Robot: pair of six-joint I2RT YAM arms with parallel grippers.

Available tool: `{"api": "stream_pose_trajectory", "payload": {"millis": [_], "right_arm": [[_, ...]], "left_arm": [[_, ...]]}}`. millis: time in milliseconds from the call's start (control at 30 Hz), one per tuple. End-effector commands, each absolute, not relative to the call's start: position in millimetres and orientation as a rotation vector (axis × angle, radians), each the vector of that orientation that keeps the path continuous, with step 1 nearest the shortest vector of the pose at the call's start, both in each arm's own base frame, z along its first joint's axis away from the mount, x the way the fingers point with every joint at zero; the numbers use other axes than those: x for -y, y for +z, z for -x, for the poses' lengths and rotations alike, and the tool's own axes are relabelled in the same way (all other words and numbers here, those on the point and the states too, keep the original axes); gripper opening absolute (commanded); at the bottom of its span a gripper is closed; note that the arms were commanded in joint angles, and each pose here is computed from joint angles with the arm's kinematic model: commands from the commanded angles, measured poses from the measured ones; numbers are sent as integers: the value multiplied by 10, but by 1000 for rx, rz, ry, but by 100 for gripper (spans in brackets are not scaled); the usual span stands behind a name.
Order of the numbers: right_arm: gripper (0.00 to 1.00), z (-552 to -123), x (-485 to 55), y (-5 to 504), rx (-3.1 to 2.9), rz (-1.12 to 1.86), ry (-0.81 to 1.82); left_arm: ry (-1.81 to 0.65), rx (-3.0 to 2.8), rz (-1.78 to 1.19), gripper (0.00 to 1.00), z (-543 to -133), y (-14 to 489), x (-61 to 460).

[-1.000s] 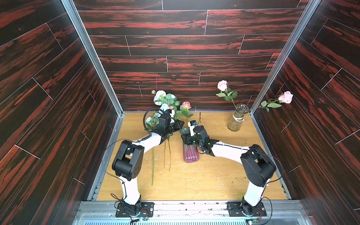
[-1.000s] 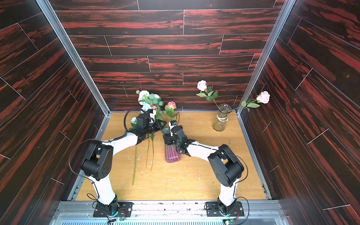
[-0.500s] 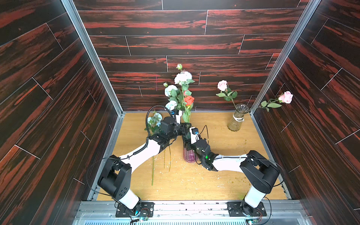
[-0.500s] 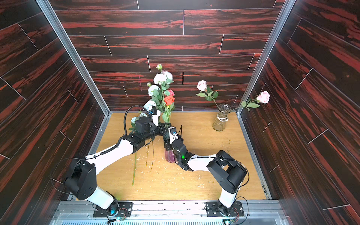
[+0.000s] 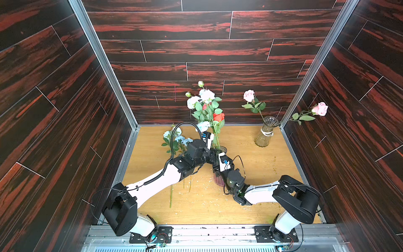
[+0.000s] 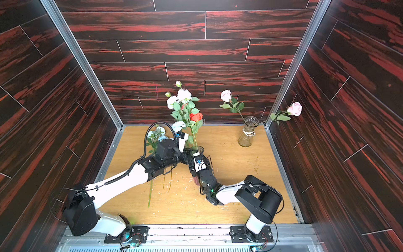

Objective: Pick out blue flowers from the vase
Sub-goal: Pick up the vase from the center of the board.

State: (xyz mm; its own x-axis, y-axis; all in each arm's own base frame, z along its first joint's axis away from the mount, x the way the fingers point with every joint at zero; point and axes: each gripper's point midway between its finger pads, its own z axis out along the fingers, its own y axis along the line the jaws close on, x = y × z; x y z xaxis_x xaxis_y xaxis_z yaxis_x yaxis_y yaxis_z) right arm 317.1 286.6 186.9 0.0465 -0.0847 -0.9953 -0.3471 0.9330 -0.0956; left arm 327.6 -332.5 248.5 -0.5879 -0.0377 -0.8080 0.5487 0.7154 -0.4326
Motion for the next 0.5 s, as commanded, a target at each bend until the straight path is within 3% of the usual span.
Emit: {"api": "stream_pose_trajectory", "payload": {"millis": [0,233,467], "right_arm": [[0,-3009,-2650,2911,-1231,121,329],[0,-2858,-2452,3080,-1179,83,362],[0,-2776,-2341,3162,-1148,36,425]], "left_arm": [[-824,-2044,-447,45,-3088,2644,3356],[-851,-2008,-482,72,-2865,2934,3432],[-900,-1972,-506,83,-2713,3254,3474]]}}
